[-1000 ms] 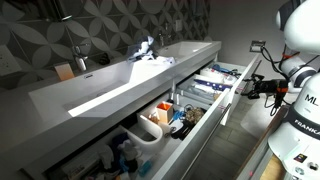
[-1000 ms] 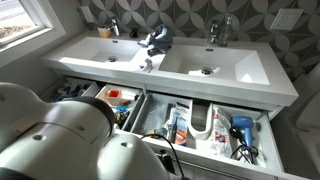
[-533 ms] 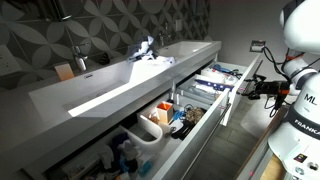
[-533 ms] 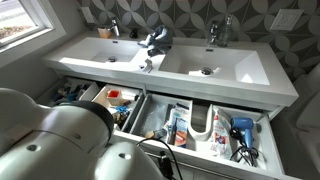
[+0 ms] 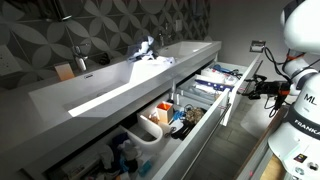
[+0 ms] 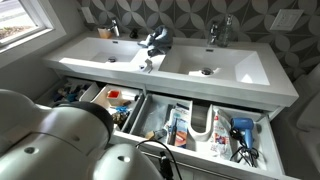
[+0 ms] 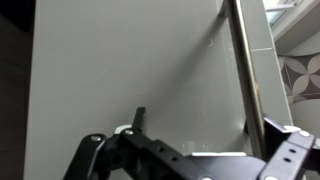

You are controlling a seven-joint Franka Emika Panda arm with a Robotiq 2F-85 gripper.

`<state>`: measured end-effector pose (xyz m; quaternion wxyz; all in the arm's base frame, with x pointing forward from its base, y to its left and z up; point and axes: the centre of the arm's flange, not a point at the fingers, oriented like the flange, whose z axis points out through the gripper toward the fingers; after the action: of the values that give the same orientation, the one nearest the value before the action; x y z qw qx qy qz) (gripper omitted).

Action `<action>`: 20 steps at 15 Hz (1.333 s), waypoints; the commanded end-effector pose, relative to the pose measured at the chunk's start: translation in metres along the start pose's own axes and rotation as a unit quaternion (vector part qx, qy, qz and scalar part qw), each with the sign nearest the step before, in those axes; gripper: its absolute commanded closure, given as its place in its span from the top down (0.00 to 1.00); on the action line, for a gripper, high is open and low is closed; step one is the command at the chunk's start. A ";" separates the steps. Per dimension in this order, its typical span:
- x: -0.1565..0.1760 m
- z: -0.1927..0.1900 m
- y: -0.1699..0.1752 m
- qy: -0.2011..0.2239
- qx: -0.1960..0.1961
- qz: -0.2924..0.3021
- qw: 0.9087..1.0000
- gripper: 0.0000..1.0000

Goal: Open the top right drawer

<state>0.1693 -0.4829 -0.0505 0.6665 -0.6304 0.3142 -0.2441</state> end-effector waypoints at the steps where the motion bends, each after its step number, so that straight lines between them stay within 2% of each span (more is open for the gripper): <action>1: -0.025 -0.040 0.044 0.027 -0.070 -0.017 0.997 1.00; 9: -0.027 -0.043 0.034 0.036 -0.077 -0.063 0.994 1.00; 16: -0.057 -0.071 0.023 0.074 -0.082 -0.087 0.990 1.00; 17: -0.065 -0.084 0.027 0.085 -0.100 -0.088 0.987 1.00; 20: -0.092 -0.116 0.043 0.133 -0.189 -0.078 0.970 1.00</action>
<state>0.0483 -0.4972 -0.0740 0.5254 -0.7068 0.3539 -0.3150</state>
